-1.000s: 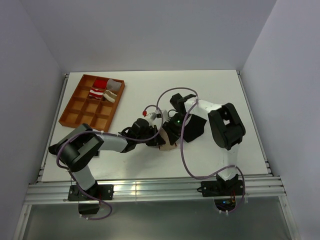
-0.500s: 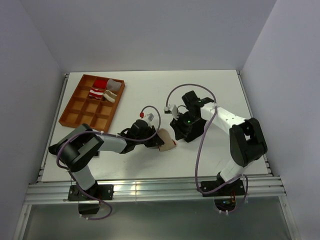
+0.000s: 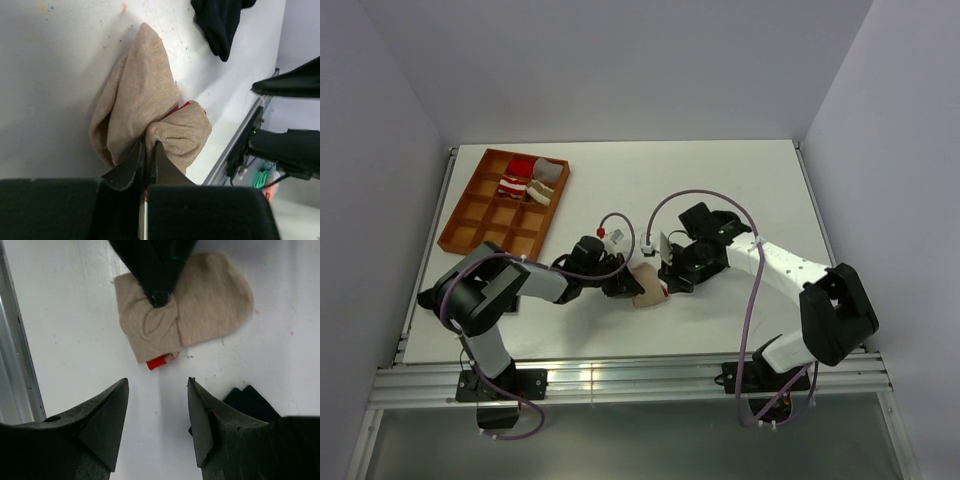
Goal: Roll the socks
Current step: Roll the sock at the center of the board.
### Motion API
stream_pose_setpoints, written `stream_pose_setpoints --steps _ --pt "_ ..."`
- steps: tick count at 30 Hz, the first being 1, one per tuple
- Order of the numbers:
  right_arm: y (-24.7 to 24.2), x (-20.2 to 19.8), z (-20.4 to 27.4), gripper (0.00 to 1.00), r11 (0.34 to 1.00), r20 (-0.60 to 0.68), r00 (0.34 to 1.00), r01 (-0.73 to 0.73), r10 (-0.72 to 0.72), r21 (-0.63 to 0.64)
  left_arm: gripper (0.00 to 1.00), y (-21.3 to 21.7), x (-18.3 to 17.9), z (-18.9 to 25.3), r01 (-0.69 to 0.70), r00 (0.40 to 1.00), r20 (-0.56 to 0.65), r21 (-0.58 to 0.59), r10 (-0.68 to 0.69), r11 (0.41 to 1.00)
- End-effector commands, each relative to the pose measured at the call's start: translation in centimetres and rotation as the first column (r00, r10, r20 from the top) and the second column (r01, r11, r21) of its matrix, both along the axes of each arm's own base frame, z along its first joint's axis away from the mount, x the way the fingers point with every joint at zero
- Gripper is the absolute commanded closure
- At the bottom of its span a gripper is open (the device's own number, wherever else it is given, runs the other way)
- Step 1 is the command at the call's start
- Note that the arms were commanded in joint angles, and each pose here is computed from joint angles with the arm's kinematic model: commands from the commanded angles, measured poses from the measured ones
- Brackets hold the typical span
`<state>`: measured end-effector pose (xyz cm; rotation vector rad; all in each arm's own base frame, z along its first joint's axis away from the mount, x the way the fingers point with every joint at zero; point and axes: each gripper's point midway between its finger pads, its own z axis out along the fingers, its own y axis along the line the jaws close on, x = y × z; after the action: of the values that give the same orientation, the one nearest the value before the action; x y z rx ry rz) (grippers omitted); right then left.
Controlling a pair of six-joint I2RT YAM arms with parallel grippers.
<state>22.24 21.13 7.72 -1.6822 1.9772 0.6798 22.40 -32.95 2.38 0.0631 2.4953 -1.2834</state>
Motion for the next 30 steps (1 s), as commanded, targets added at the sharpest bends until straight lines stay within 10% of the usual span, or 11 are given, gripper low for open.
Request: stream_pose_setpoints --steps 1,30 --pt "1.5 -0.6 0.6 0.42 0.996 0.108 0.99 -0.092 0.09 0.015 1.0 2.9 -4.5 -4.9 0.121 0.98 -0.176 0.134 -0.096 0.984" --pt "4.3 -5.4 -4.3 0.44 0.968 0.245 0.939 -0.215 0.242 -0.131 1.0 2.4 -4.6 -4.4 0.205 0.956 -0.234 0.103 -0.176 0.973"
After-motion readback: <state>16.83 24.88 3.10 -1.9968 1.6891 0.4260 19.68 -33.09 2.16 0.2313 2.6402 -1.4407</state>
